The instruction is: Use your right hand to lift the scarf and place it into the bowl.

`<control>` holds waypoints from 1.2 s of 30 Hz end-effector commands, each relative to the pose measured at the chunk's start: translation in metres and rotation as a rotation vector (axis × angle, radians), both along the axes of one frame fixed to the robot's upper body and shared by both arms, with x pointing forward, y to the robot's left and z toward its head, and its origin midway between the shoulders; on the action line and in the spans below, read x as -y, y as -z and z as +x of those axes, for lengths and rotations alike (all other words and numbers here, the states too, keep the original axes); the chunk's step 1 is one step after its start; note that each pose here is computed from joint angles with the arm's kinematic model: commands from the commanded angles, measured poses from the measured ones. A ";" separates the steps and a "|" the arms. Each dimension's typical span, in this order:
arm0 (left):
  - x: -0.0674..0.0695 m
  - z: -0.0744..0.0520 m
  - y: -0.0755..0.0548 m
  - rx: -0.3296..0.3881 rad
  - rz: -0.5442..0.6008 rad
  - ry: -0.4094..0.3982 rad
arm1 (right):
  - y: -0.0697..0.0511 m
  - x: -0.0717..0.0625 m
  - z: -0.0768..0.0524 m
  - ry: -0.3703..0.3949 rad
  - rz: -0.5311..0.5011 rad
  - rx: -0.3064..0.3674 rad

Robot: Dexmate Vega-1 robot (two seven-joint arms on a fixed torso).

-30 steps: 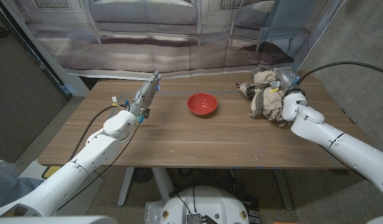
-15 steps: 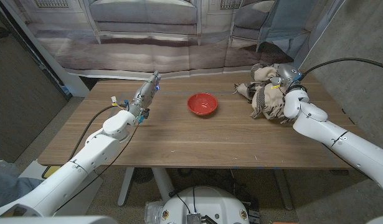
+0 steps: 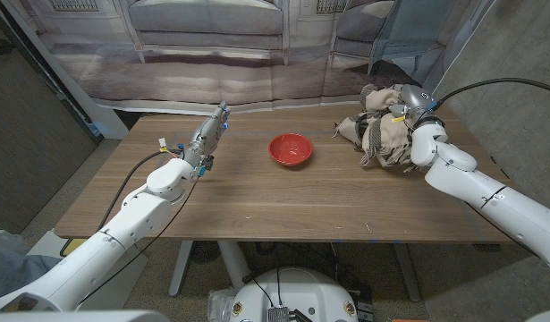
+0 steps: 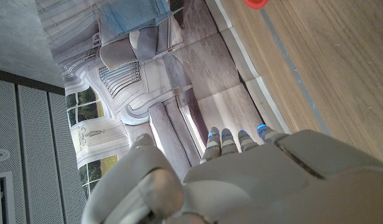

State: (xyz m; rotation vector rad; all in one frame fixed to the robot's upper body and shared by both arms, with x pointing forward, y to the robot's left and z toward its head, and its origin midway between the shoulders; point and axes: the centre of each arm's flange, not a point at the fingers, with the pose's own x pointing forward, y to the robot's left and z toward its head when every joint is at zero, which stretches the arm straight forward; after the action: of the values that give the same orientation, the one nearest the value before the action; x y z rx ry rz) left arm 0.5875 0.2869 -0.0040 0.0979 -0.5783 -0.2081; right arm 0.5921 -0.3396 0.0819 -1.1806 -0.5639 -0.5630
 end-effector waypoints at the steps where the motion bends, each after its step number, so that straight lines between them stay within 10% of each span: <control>1: -0.001 0.001 0.000 0.004 -0.005 0.008 | -0.008 -0.001 -0.006 -0.059 0.007 0.033; 36: -0.005 0.001 -0.007 0.007 0.011 -0.003 | -0.025 -0.038 -0.031 -0.211 -0.096 0.139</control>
State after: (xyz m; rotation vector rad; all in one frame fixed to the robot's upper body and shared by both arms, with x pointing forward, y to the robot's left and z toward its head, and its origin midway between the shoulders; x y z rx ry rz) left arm 0.5882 0.2912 0.0015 0.1052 -0.5848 -0.2082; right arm 0.5701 -0.3155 0.1025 -1.1396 -0.7646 -0.4690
